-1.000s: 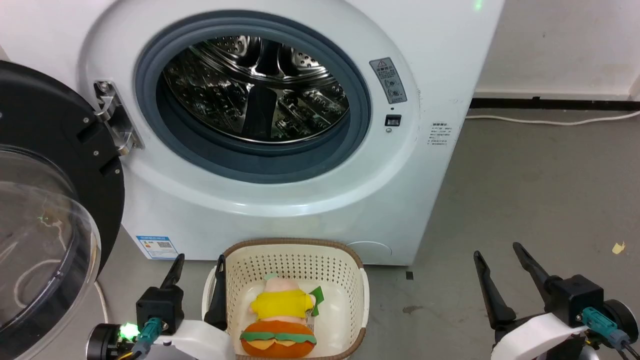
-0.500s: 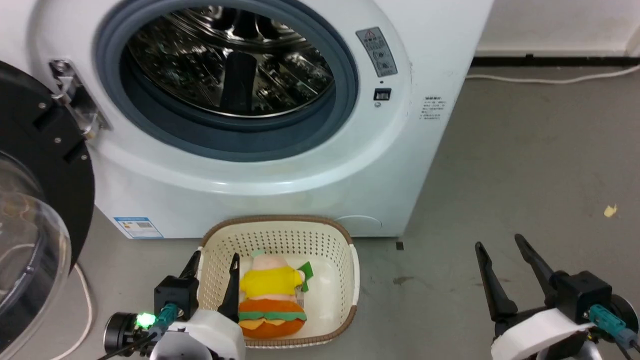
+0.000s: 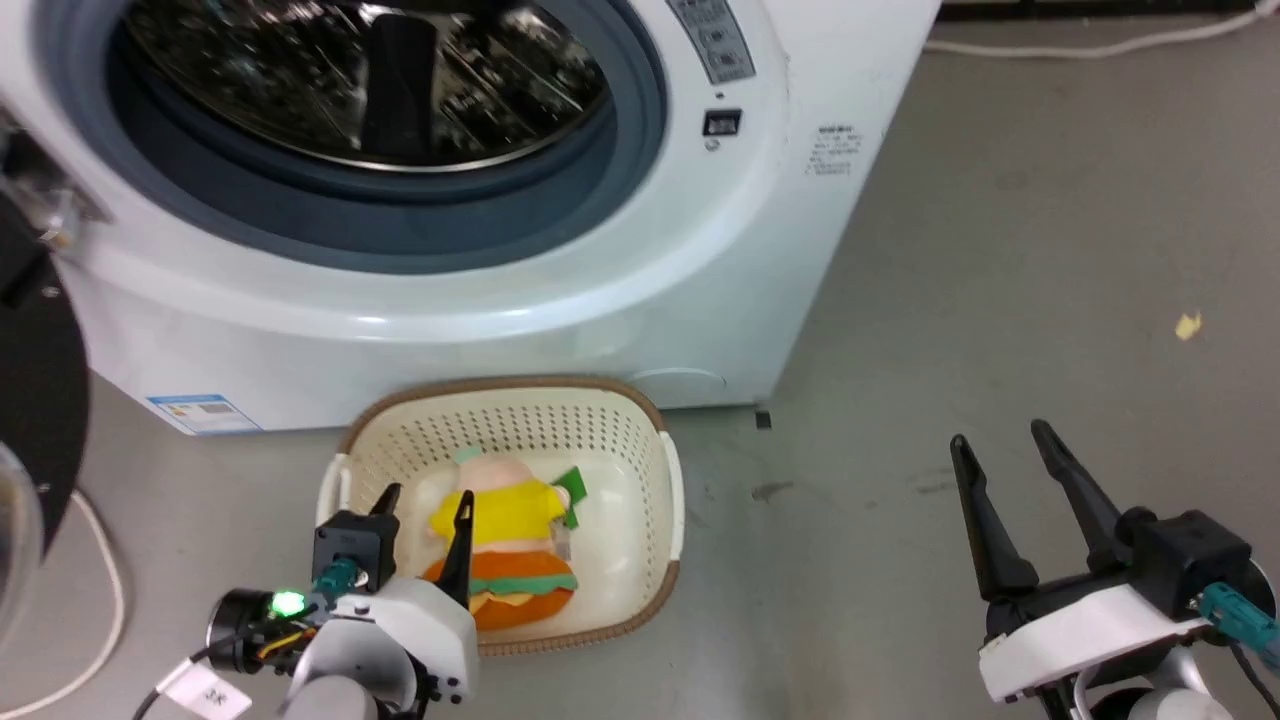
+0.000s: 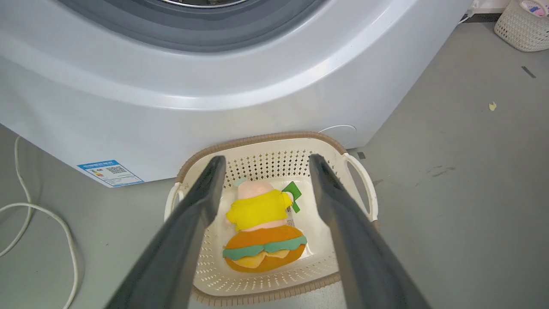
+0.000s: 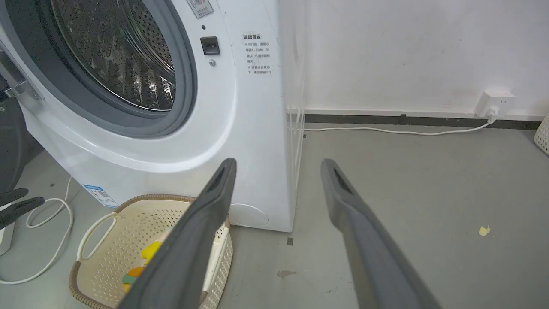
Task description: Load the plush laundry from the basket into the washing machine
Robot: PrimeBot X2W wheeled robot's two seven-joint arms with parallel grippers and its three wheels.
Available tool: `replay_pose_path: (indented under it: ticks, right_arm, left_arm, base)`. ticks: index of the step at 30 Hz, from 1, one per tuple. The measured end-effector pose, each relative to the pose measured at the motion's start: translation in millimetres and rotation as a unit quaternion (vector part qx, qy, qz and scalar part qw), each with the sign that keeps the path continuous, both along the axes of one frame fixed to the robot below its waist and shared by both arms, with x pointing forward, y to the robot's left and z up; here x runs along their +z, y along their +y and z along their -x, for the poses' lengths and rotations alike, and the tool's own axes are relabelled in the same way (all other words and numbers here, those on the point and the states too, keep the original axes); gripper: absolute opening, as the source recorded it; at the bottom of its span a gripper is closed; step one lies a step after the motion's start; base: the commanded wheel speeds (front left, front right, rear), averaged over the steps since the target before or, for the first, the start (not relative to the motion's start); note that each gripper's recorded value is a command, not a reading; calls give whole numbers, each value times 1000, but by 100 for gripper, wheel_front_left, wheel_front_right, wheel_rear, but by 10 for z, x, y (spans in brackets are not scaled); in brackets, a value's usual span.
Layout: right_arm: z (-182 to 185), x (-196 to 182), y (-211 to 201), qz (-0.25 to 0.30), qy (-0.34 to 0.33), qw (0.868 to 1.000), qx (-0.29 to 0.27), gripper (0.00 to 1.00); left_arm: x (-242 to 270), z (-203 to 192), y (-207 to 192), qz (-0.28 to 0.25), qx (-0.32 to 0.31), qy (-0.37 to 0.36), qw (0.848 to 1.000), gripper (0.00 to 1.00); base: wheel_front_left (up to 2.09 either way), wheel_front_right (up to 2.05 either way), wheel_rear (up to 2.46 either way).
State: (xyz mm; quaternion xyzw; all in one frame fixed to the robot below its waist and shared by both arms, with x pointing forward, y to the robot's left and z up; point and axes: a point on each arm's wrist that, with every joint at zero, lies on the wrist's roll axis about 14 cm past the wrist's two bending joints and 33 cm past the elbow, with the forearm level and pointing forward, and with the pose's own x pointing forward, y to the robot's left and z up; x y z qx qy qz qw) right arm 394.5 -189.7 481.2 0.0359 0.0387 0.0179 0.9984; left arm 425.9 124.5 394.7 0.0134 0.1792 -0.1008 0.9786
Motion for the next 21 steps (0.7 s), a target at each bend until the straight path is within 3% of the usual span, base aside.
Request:
replay_pose_path:
  ticks: [21]
  right_arm:
    - [-99,-385,-236,-36,38,998,-43,100]
  left_arm:
    - [-1046,-227,-175,-23,-53,153,987,100]
  base:
    - [0,0,0]
